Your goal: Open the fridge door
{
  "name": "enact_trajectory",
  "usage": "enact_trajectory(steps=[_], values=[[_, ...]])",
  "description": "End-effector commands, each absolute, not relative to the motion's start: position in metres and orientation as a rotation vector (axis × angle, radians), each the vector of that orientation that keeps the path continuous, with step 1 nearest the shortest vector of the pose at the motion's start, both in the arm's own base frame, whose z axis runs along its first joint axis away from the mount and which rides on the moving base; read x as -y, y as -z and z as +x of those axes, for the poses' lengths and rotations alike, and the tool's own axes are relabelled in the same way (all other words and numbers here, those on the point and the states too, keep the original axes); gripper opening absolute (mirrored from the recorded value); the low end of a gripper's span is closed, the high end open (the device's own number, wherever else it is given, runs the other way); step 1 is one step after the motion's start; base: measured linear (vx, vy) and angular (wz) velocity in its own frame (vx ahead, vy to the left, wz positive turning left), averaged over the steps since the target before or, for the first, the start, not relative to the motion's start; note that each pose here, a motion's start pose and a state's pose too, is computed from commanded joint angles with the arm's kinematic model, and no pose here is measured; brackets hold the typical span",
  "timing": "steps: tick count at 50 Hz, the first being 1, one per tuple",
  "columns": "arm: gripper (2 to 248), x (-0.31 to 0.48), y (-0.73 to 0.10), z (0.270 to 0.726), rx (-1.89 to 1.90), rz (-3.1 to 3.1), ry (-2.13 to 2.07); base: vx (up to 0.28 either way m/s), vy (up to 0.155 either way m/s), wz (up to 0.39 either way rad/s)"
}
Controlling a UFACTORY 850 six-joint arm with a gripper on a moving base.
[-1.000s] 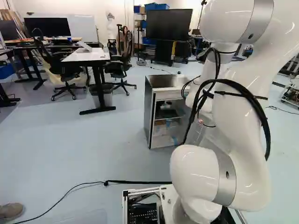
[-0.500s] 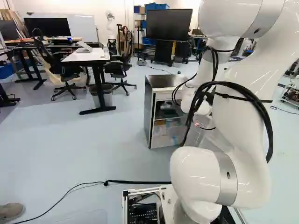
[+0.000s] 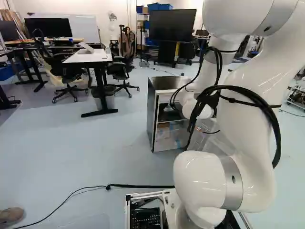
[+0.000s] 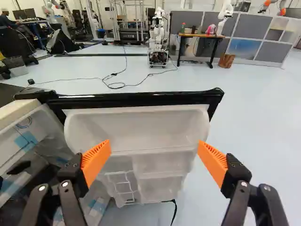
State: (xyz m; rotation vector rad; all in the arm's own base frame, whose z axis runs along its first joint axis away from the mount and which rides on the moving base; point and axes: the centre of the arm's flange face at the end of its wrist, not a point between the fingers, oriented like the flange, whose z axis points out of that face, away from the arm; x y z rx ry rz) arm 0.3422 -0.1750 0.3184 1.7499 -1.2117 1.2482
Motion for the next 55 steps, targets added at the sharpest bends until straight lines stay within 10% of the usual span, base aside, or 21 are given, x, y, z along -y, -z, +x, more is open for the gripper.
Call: enact_trajectory(steps=[55], values=[[247,0.134,-0.339,0.340,1.015,1.974,-1.439,0.000,0.000,0.000]])
